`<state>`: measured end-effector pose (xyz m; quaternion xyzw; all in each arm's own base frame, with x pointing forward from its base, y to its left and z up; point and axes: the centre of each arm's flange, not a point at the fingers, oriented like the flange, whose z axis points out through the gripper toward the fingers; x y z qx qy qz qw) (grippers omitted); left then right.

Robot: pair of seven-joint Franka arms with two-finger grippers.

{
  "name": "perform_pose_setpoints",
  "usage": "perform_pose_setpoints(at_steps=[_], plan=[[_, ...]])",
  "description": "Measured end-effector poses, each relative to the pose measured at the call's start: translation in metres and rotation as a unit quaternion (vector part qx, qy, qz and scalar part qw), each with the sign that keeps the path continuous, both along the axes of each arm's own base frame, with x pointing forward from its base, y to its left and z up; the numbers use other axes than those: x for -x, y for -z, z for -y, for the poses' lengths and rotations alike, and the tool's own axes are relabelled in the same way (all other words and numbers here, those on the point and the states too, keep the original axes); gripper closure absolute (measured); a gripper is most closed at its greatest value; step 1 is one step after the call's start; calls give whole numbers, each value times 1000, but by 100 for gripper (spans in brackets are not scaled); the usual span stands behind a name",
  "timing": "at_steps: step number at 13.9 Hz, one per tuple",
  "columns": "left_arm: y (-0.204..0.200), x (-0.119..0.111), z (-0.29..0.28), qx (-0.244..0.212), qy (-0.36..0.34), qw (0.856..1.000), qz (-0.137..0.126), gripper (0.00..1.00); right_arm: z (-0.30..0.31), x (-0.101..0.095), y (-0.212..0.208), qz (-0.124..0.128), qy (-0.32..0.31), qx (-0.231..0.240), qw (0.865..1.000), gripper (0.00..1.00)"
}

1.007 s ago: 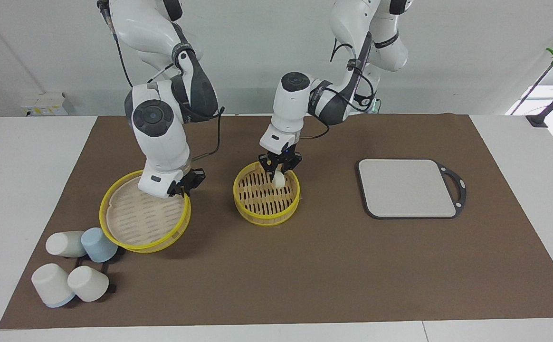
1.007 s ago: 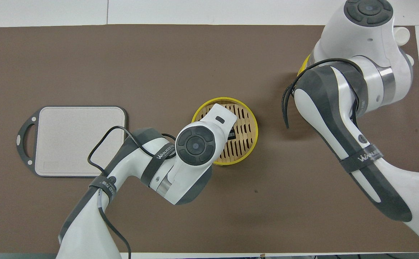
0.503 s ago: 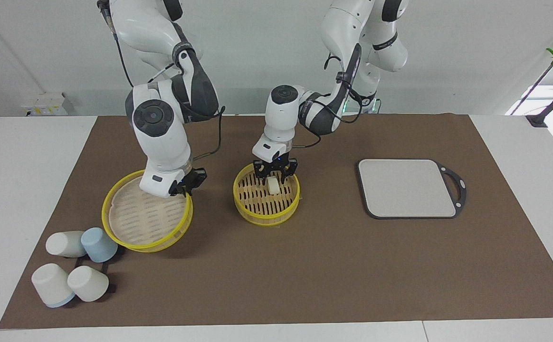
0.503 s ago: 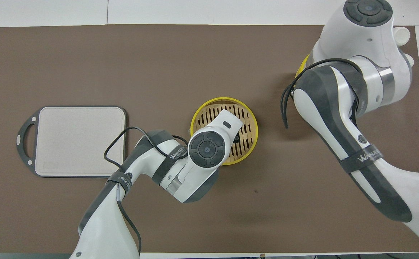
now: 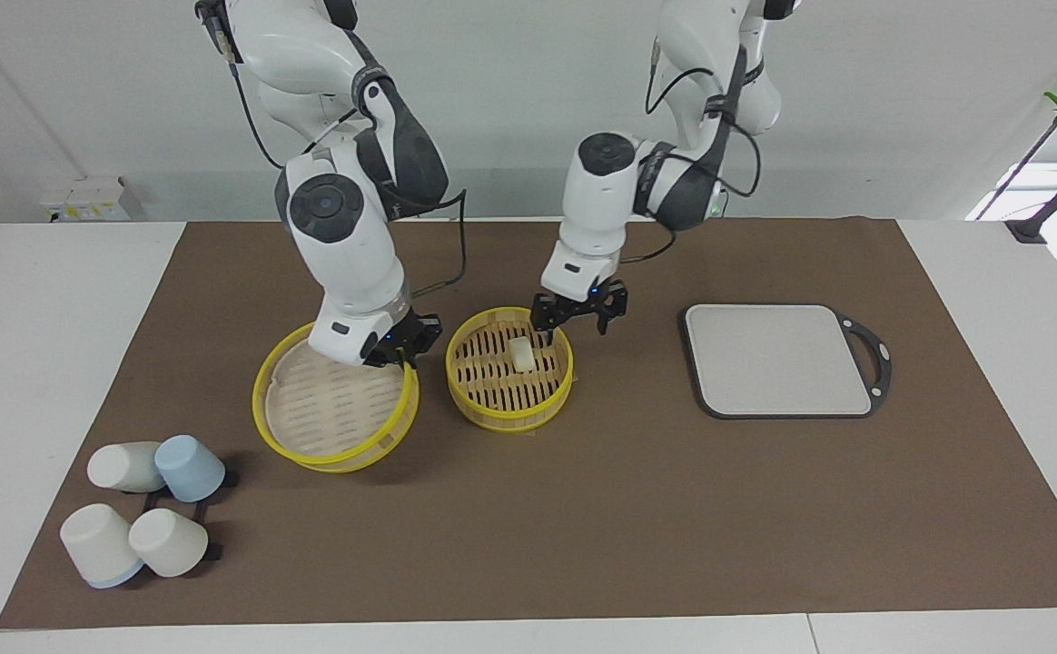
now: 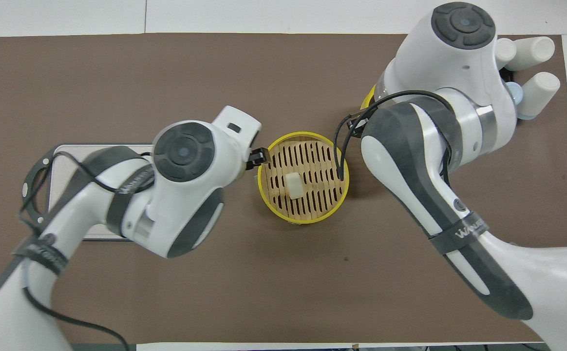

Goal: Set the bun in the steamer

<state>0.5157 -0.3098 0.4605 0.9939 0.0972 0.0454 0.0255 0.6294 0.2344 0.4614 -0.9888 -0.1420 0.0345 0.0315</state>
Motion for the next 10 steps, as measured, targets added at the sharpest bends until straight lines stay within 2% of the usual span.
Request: perform_pose_setpoints(at_steps=[2, 4, 7, 9, 10], plan=[[-42, -15, -82, -6, -6, 1000, -9, 0, -57, 17, -4, 23, 28, -9, 999, 91], [-68, -22, -153, -9, -8, 1000, -13, 0, -122, 46, -1, 40, 51, -23, 998, 91], [-82, -24, -230, -16, 17, 999, -27, 0, -189, 88, 26, 49, 62, -37, 996, 91], [-86, -25, -264, -19, 36, 999, -36, 0, -213, 104, 45, 50, 72, -41, 995, 91], [-87, -25, -277, -19, 40, 998, -37, 0, -216, 105, 49, 51, 73, -42, 995, 91]])
